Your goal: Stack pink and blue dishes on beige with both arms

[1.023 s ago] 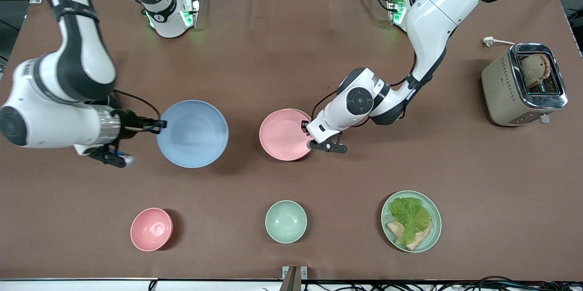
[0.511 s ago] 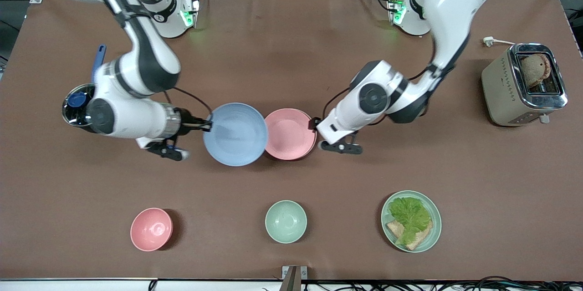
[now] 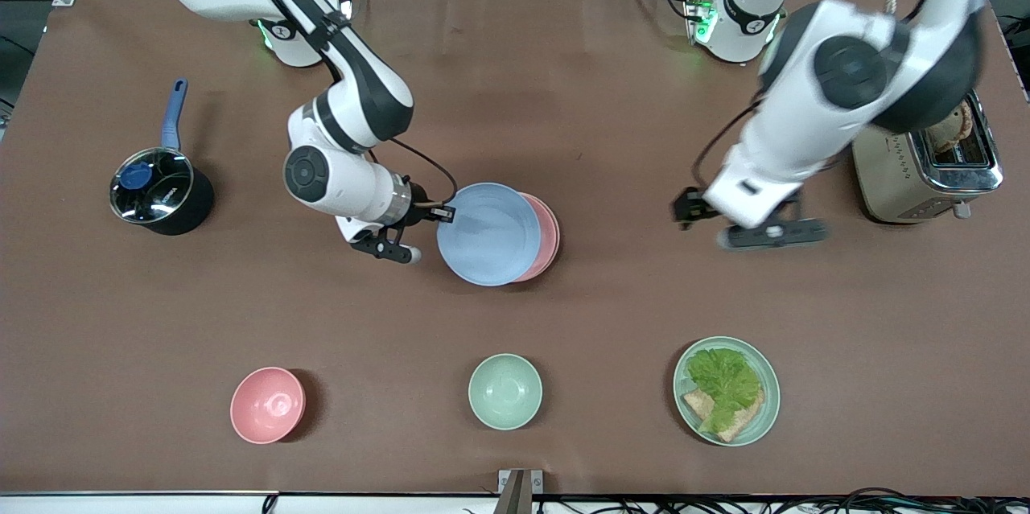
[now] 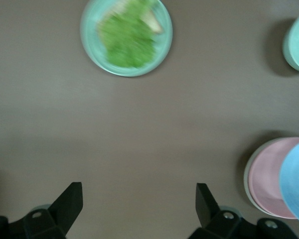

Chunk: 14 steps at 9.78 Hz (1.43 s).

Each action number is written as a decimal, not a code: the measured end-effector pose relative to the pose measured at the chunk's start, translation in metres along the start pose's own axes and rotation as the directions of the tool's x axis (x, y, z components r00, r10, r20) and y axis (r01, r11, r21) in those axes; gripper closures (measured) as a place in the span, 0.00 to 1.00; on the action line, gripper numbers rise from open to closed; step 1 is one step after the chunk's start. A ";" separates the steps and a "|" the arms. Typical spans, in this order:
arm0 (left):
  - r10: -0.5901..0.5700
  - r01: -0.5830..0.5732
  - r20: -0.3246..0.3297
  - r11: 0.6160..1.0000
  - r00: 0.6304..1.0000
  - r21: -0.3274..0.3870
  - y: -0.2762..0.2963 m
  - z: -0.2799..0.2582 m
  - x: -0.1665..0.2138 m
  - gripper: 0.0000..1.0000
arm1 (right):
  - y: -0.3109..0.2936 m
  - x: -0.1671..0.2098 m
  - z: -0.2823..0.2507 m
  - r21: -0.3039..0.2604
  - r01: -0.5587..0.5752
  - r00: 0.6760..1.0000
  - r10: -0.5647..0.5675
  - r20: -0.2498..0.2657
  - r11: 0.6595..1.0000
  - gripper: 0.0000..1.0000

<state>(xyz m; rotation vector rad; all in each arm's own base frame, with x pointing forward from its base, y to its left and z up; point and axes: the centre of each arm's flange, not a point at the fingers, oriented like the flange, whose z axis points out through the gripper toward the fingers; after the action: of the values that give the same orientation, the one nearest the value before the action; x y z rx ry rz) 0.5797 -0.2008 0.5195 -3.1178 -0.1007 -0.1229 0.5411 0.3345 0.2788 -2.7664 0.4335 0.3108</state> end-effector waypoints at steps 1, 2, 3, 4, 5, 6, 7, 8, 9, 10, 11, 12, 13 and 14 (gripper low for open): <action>0.003 -0.002 -0.018 1.000 1.000 0.009 -0.024 -0.024 0.000 0.00 | 0.006 -0.001 0.014 0.006 -0.006 1.000 0.006 -0.018 1.000 0.94; 0.009 -0.009 -0.024 1.000 1.000 -0.008 -0.045 -0.048 -0.002 0.00 | 0.010 -0.005 0.029 0.010 -0.006 1.000 0.006 -0.027 1.000 0.94; 0.031 -0.031 -0.021 0.999 0.999 -0.024 -0.069 -0.072 -0.006 0.00 | 0.010 -0.008 0.038 0.012 -0.003 1.000 0.003 -0.029 1.000 0.93; 0.056 -0.057 -0.018 0.998 0.998 -0.034 -0.091 -0.095 -0.014 0.00 | 0.010 -0.009 0.041 0.011 -0.001 1.000 0.001 -0.026 1.000 0.91; 0.066 -0.067 -0.024 0.997 0.998 -0.039 -0.111 -0.119 -0.026 0.00 | 0.010 -0.009 0.041 0.011 -0.002 1.000 0.002 -0.026 1.000 0.84; 0.063 -0.065 -0.037 0.997 0.997 -0.038 -0.125 -0.140 -0.038 0.00 | 0.010 -0.009 0.040 0.012 -0.002 1.000 0.003 -0.027 1.000 0.71; 0.054 -0.056 -0.044 0.998 0.998 -0.038 -0.136 -0.155 -0.048 0.00 | 0.007 -0.008 0.035 0.019 -0.001 0.999 0.002 -0.035 1.000 0.56; 0.044 -0.046 -0.047 0.998 0.998 -0.041 -0.145 -0.165 -0.055 0.00 | 0.001 -0.008 0.020 0.027 0.001 0.999 0.000 -0.044 1.000 0.40; 0.034 -0.036 -0.040 0.998 0.999 -0.042 -0.152 -0.168 -0.057 0.00 | -0.005 -0.011 -0.002 0.019 0.002 0.999 -0.001 -0.035 1.000 0.26; 0.029 -0.030 -0.028 0.999 0.999 -0.041 -0.156 -0.169 -0.058 0.00 | -0.006 -0.013 -0.032 -0.009 0.013 0.999 -0.013 -0.032 1.000 0.11; 0.028 -0.029 -0.018 0.999 0.999 -0.041 -0.157 -0.172 -0.058 0.00 | 0.003 -0.011 -0.077 -0.061 0.017 0.999 -0.020 -0.051 0.998 0.00; 0.029 -0.029 -0.004 0.999 1.000 -0.041 -0.156 -0.173 -0.056 0.00 | 0.024 -0.008 -0.137 -0.130 0.010 0.994 -0.024 -0.107 0.991 0.00; 0.032 -0.032 0.008 0.999 0.999 -0.041 -0.156 -0.172 -0.053 0.00 | 0.054 -0.005 -0.206 -0.188 -0.029 0.980 -0.009 -0.201 0.982 0.00; 0.036 -0.035 0.016 0.999 0.999 -0.041 -0.155 -0.168 -0.051 0.00 | 0.085 -0.004 -0.268 -0.207 -0.069 0.960 0.009 -0.281 0.976 0.00</action>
<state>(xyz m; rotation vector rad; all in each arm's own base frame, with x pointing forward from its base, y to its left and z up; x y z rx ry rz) 0.5058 -0.0532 0.6861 -3.1599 -0.0436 -0.0993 0.5525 0.1660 0.5041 -3.0297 0.5534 -0.0297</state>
